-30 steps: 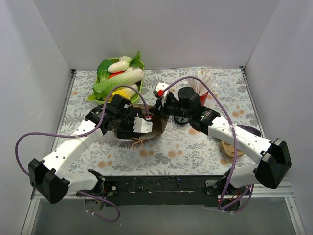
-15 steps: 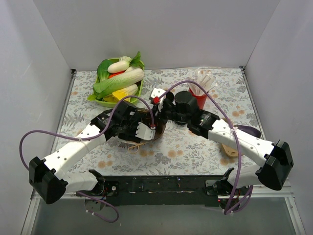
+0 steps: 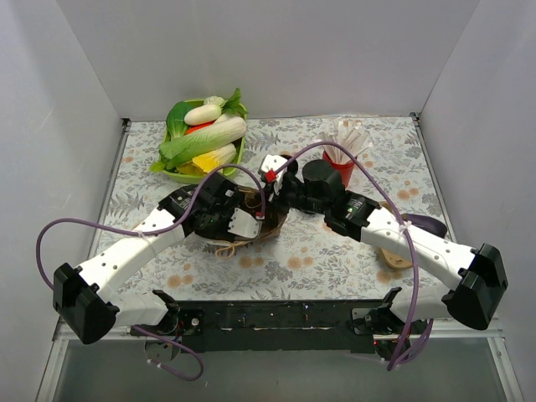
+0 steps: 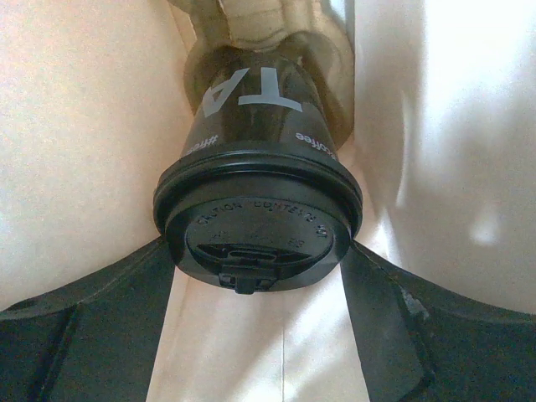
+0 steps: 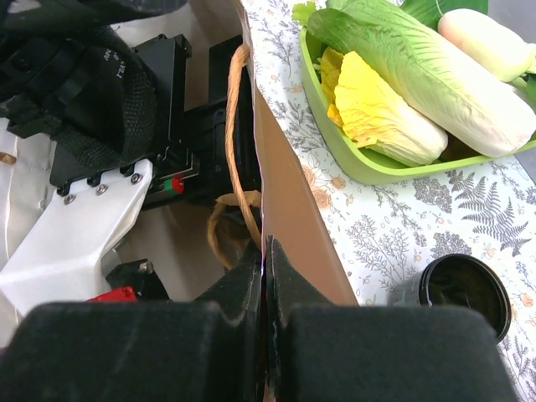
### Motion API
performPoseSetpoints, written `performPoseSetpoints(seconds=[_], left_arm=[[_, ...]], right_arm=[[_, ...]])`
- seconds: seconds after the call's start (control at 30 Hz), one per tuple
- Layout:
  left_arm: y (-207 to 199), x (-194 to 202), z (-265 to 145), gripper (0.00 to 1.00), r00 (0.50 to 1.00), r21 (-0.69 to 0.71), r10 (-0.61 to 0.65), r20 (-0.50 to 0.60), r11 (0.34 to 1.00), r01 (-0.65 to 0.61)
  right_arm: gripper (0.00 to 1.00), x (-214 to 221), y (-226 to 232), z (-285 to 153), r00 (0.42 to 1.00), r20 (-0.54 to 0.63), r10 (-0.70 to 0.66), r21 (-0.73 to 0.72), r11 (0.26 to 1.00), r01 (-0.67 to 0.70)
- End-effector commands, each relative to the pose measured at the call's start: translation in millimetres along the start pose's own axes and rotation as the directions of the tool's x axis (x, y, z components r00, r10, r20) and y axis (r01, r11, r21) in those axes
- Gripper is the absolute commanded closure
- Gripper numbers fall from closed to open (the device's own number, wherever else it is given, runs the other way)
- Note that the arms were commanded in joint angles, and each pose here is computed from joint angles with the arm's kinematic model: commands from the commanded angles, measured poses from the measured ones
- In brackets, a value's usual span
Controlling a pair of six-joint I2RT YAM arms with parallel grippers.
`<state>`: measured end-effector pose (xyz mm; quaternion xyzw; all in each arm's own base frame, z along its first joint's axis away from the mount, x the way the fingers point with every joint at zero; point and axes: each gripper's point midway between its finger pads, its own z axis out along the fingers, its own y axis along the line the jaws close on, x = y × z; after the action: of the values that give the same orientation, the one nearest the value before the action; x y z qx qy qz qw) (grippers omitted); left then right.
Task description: Pack the takeout coffee
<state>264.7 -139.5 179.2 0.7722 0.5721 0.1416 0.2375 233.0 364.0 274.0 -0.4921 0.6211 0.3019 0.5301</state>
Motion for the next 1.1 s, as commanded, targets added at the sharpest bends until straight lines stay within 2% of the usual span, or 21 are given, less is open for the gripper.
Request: performPoseSetpoints(seconds=[0.0,0.2,0.43,0.73,1.07], left_arm=[[-4,0,2,1.0,0.999,-0.013,0.041,-0.018,0.999,-0.041],[12,-12,7,1.0,1.0,-0.096,-0.001,0.024,0.995,0.003],[6,-17,20,1.0,0.999,-0.072,-0.001,0.037,0.997,0.003],[6,-9,35,1.0,1.0,-0.085,0.012,-0.02,0.996,-0.014],[36,-20,30,1.0,0.995,-0.157,-0.096,0.008,0.983,0.096]], right_arm=[[0.99,-31,-2,-16,0.99,0.131,-0.046,0.03,0.999,0.043],[0.99,-31,16,-25,0.972,0.216,-0.098,-0.033,0.994,0.108],[0.99,-26,22,-20,0.975,0.207,-0.079,-0.078,0.992,0.097],[0.99,-20,9,-14,0.987,0.161,0.023,-0.094,0.996,-0.007],[0.99,-14,4,-9,0.984,0.118,0.13,-0.166,0.98,-0.11]])
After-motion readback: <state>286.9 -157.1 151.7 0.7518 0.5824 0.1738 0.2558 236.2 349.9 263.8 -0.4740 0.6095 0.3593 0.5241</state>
